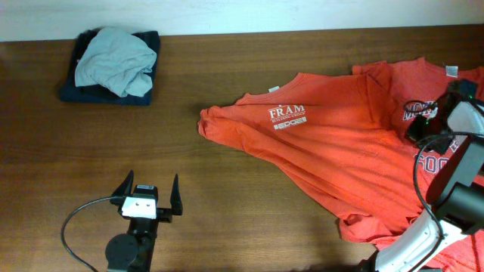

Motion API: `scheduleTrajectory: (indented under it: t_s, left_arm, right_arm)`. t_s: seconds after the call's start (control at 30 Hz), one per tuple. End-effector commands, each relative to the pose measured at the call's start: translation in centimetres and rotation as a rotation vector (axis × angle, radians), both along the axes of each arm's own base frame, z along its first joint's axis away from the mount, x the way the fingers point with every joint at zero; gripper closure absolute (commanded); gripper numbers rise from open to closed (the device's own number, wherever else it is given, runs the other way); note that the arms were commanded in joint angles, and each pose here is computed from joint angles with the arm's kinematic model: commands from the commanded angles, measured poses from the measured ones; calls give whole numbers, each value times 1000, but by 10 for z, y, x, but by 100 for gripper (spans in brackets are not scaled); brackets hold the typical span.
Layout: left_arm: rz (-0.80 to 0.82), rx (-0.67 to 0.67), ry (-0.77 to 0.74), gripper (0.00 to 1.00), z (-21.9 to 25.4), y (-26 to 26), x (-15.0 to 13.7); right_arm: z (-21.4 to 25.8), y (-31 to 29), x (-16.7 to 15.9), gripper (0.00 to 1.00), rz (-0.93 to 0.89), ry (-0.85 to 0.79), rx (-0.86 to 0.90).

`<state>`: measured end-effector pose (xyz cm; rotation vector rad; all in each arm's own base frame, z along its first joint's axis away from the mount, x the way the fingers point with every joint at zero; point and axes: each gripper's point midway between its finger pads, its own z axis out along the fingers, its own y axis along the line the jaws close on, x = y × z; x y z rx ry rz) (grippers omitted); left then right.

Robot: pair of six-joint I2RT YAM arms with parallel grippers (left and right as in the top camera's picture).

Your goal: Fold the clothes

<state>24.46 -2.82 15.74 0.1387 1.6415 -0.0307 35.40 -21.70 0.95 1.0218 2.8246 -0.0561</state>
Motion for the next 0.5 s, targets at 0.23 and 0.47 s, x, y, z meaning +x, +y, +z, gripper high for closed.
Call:
scheduleTrajectory:
  t_s: [0.23, 0.47]
  left_arm:
    - [6, 16, -1, 1, 0, 1, 0]
    - [6, 16, -1, 1, -1, 1, 0]
  right_arm:
    - [-25, -65, -53, 96, -175, 27, -55]
    - [-16, -123, -75, 96, -315, -66, -104]
